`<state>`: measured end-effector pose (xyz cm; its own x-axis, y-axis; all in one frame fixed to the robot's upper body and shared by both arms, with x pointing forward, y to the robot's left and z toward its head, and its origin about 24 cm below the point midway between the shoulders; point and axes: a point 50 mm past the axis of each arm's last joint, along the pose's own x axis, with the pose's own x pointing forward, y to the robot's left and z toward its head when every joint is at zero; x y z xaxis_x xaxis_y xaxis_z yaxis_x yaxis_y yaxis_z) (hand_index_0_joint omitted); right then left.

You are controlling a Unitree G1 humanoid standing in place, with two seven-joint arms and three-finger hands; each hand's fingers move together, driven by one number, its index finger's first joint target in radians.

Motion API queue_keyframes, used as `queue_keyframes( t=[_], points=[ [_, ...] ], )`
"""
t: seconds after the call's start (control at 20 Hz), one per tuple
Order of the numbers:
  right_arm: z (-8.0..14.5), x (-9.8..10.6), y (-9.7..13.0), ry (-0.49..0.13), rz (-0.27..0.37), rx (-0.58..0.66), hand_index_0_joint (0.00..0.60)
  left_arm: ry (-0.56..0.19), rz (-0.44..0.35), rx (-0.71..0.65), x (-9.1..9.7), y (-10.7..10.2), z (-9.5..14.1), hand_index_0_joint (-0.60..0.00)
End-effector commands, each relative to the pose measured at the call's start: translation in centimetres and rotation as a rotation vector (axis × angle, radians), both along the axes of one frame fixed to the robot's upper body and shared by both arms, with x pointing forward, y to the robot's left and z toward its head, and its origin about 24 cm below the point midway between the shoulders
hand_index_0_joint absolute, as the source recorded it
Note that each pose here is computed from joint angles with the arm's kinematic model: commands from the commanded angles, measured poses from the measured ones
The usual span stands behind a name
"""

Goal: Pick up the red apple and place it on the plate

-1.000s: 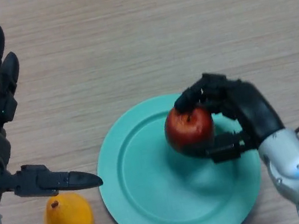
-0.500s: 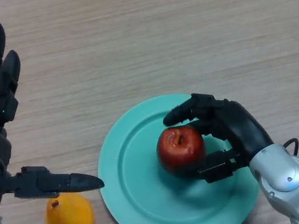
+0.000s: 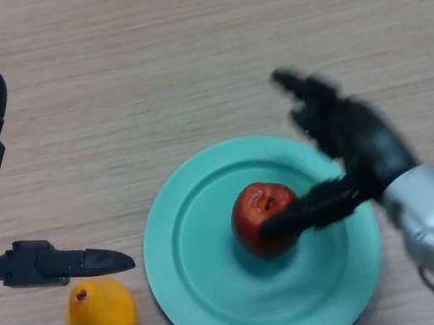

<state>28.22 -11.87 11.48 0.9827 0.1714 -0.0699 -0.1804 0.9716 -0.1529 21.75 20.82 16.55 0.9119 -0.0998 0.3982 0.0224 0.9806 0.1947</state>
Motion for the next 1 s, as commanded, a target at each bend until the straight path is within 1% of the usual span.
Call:
queue_keyframes(
  t=[0.05,0.1,0.15,0.25,0.35,0.45,0.6,0.7,0.75,0.85,1.0],
  points=[
    [4.7,-0.7,-2.2,-0.201,-0.057,0.126,0.0,-0.177,0.019,0.076,-1.2,0.5,2.8,0.0],
    [5.4,-1.2,-2.8,-0.219,-0.077,0.181,0.0,-0.182,0.023,0.081,-1.2,0.4,2.8,0.0],
    [6.0,-2.1,-3.4,-0.247,-0.086,0.208,0.0,-0.183,0.024,0.08,-1.3,0.3,2.7,0.0],
    [6.9,-3.9,-4.1,-0.296,-0.085,0.232,0.0,-0.18,0.013,0.068,-1.6,0.0,2.7,0.0],
    [7.3,-5.9,-4.6,-0.348,-0.076,0.209,0.0,-0.171,0.003,0.061,-1.7,-0.2,2.5,0.0],
    [7.7,-7.4,-4.9,-0.395,-0.078,0.201,0.0,-0.164,0.002,0.051,-1.9,-0.2,2.5,0.0],
    [8.4,-9.1,-4.5,-0.492,-0.054,0.185,0.0,-0.147,-0.015,0.051,-2.2,-0.4,2.6,0.0],
    [8.5,-9.7,-4.1,-0.559,-0.033,0.138,0.0,-0.136,-0.01,0.046,-2.1,-0.2,2.8,0.0],
    [8.6,-9.8,-3.9,-0.579,-0.029,0.13,0.0,-0.134,0.003,0.049,-2.0,-0.1,2.9,0.0],
    [8.4,-9.7,-3.6,-0.6,-0.017,0.085,0.0,-0.137,0.008,0.069,-1.8,-0.4,3.0,0.0],
    [8.1,-9.5,-3.5,-0.603,-0.012,0.06,0.0,-0.132,-0.004,0.09,-1.9,-0.8,2.8,0.0]
  ],
)
